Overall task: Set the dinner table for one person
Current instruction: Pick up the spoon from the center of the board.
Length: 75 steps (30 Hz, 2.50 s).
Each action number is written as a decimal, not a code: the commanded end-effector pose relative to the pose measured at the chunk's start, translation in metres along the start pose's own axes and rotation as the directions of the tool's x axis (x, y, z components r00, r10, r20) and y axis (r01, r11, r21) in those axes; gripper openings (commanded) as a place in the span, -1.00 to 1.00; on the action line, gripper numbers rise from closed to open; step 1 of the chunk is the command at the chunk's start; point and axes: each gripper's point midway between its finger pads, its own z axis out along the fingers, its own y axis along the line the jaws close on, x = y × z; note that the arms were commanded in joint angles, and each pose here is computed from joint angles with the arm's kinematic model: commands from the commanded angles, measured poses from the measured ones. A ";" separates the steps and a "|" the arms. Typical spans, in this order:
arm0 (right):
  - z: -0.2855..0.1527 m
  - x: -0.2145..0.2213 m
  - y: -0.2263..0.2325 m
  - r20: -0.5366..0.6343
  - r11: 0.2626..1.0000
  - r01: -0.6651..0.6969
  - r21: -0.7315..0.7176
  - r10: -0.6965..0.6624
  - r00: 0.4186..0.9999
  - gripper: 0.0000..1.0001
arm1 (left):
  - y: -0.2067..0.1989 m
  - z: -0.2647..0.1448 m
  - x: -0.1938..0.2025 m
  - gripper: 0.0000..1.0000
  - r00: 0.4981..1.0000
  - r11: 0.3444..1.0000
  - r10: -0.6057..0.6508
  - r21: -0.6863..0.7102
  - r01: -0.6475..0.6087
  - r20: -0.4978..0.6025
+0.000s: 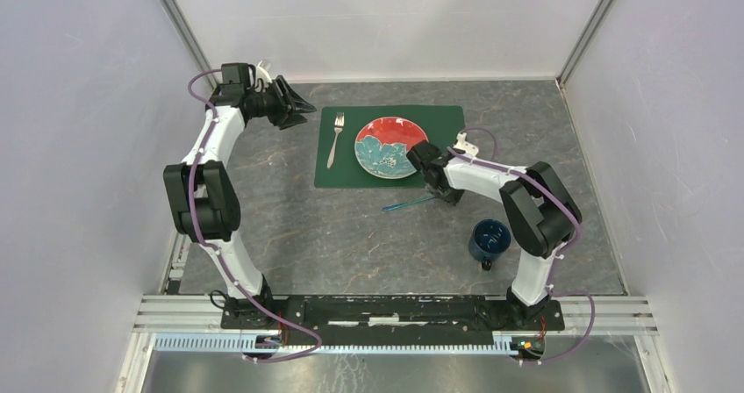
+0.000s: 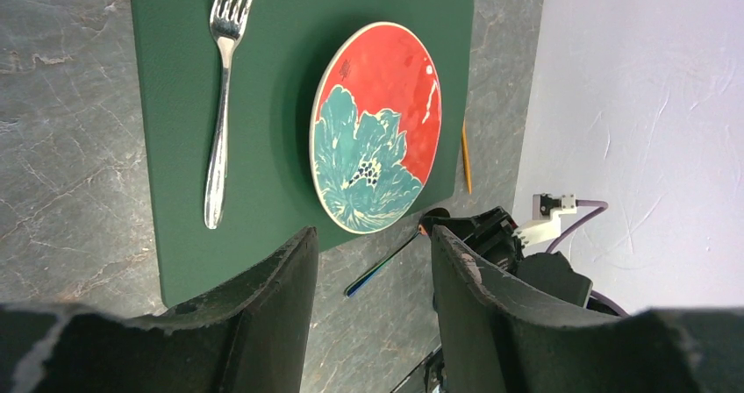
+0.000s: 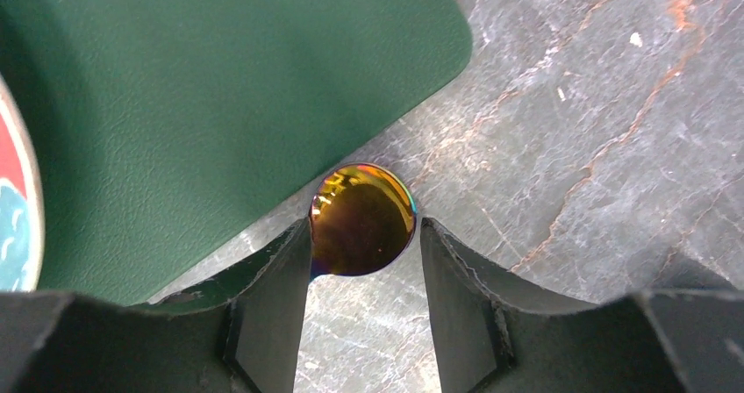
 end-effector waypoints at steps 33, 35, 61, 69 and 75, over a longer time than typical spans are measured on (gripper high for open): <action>0.020 -0.032 -0.016 0.009 0.997 0.037 0.063 -0.038 0.999 -0.50 | -0.006 -0.007 -0.009 0.12 0.998 0.998 0.058 0.026 -0.059 0.026; 0.020 -0.033 -0.011 0.004 0.998 0.036 0.050 -0.036 0.999 -0.53 | -0.006 -0.007 -0.009 0.12 0.998 0.998 0.058 0.024 -0.058 0.026; 0.012 -0.091 0.053 0.047 0.975 0.140 -0.174 -0.133 0.990 -1.00 | -0.002 -0.004 -0.007 0.11 0.998 0.998 0.053 0.021 -0.053 0.016; 0.006 -0.100 0.048 0.068 0.976 0.138 -0.168 -0.128 0.989 -1.00 | -0.002 -0.004 -0.006 0.11 0.998 0.998 0.055 0.020 -0.055 0.017; -0.014 -0.130 0.055 0.103 0.968 0.107 -0.227 -0.085 0.991 -1.00 | -0.001 -0.005 -0.006 0.11 0.998 0.998 0.054 0.018 -0.054 0.019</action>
